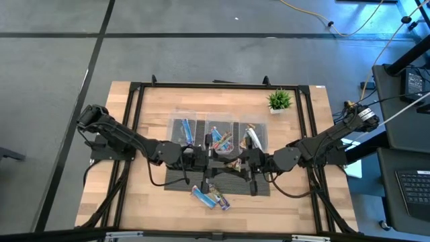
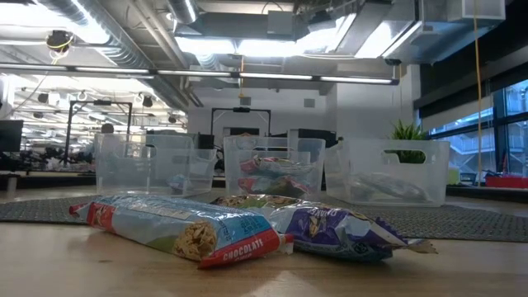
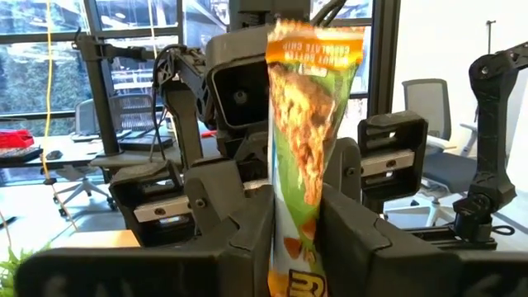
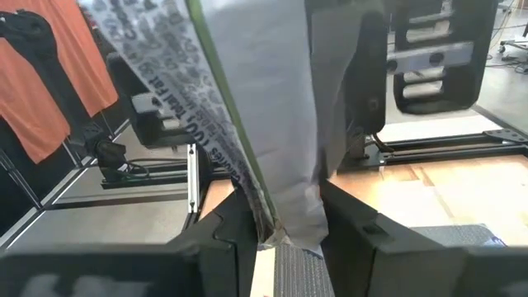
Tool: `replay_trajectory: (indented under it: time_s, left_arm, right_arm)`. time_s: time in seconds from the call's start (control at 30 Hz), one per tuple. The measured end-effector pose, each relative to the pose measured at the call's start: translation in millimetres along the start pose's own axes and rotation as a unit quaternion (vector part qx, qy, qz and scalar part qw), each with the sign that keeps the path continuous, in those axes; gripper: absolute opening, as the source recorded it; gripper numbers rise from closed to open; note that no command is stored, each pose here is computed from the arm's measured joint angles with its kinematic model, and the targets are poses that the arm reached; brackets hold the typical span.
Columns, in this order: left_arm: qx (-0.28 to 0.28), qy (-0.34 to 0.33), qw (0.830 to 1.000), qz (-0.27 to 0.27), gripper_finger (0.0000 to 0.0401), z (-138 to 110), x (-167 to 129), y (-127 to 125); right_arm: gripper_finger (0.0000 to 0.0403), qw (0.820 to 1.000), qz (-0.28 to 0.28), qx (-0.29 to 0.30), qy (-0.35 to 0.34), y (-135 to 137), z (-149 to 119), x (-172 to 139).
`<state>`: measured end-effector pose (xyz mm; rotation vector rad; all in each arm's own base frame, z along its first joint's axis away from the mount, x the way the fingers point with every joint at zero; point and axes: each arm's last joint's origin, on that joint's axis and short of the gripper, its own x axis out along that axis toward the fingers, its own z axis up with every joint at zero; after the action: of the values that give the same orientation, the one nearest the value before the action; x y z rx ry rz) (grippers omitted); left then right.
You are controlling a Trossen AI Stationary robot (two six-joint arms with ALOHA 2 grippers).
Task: Pick and place Granola Bars by type
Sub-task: Put the yellow granola bar into the right transparent bin
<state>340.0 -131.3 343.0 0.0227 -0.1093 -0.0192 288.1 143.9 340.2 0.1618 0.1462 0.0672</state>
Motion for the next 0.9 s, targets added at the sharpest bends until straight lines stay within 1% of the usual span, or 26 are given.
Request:
replay_trajectory:
  time_s: [0.13, 0.27, 0.33, 0.43, 0.5, 0.6, 0.67, 0.73, 0.83, 0.9]
  left_arm:
    - [-0.001, -0.001, 1.0, -0.002, 0.012, 1, -1, -2]
    - [0.009, 0.015, 1.0, 0.019, 0.0164, 1, -5, -3]
    - [0.027, 0.037, 0.998, 0.035, 0.0183, 2, -10, -3]
    - [0.049, 0.09, 0.993, 0.053, 0.0201, 3, -22, -4]
    - [0.048, 0.125, 0.99, 0.053, 0.0207, 3, -32, -5]
    - [0.024, 0.166, 0.985, 0.047, 0.0209, 3, -44, -6]
    - [0.01, 0.194, 0.98, 0.048, 0.0208, 0, -50, -7]
    - [0.009, 0.222, 0.974, 0.048, 0.0206, -5, -54, -8]
    - [0.02, 0.257, 0.965, 0.044, 0.0206, -13, -58, -10]
    - [0.026, 0.277, 0.96, 0.031, 0.0208, -19, -58, -11]
  right_arm:
    - [0.0114, 1.0, 0.0, 0.0, 0.001, 0, 0, 0]
    - [0.0112, 1.0, -0.007, 0.004, 0.013, -1, -3, 0]
    - [0.0109, 0.999, -0.031, 0.014, 0.027, -3, -7, 0]
    - [0.0108, 0.995, -0.078, 0.019, 0.057, -8, -13, -4]
    - [0.0107, 0.991, -0.108, 0.036, 0.071, -14, -14, -9]
    - [0.0107, 0.981, -0.142, 0.082, 0.104, -25, -17, -18]
    - [0.0106, 0.968, -0.176, 0.118, 0.132, -35, -21, -23]
    - [0.0106, 0.948, -0.225, 0.153, 0.168, -48, -28, -28]
    - [0.0106, 0.904, -0.304, 0.202, 0.222, -67, -41, -36]
    - [0.0106, 0.875, -0.347, 0.231, 0.248, -80, -49, -39]
